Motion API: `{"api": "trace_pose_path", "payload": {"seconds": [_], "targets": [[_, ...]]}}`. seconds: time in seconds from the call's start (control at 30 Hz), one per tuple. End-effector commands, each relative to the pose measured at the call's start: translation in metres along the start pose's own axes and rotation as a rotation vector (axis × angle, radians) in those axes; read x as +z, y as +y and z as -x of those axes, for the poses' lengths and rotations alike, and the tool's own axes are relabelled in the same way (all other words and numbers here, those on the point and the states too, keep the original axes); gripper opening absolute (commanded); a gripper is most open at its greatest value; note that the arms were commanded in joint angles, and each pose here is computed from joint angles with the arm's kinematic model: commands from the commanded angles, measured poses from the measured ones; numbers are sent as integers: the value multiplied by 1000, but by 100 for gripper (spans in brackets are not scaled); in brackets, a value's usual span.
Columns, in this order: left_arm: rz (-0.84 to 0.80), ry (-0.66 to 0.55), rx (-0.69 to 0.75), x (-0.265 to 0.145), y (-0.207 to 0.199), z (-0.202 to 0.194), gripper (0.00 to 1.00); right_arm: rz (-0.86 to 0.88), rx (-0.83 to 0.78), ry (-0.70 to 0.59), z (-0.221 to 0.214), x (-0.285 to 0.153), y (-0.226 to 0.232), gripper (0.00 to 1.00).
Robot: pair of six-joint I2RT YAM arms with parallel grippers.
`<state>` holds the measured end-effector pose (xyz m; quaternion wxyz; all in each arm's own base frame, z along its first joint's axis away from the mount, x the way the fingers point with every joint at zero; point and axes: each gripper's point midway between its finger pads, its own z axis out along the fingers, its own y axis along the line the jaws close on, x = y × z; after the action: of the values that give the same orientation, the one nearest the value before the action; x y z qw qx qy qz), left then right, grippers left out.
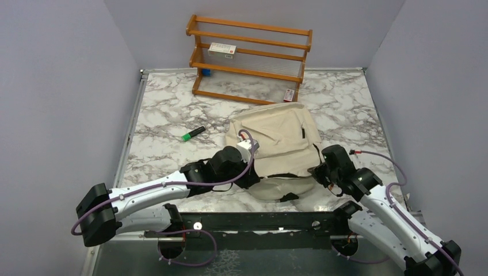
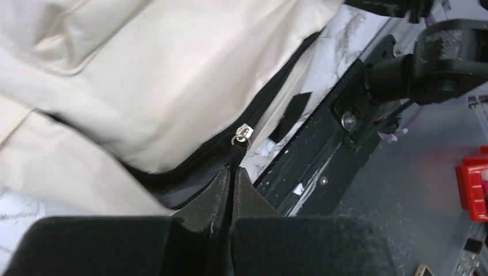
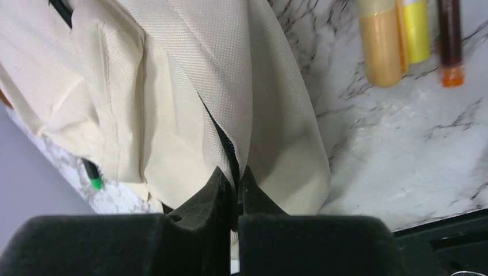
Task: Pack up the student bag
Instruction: Zip the student bag at the center of the board.
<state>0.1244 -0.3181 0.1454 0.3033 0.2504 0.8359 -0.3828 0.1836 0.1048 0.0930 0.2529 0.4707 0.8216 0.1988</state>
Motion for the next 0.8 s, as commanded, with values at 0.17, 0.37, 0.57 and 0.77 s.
{"api": "trace_pose_path", "payload": {"seconds": [0.17, 0.37, 0.57, 0.77], "targets": [[131, 50, -81, -16, 43, -15, 0, -123, -93, -347, 69, -17, -12, 1], [187, 85, -97, -23, 58, -30, 0, -108, -147, -386, 80, -31, -7, 1], [160, 42, -112, -22, 54, -20, 0, 100, -325, -290, 67, -61, 33, 14], [89, 28, -98, -9, 40, -7, 0, 346, -535, -201, 51, -115, 69, 36]]}}
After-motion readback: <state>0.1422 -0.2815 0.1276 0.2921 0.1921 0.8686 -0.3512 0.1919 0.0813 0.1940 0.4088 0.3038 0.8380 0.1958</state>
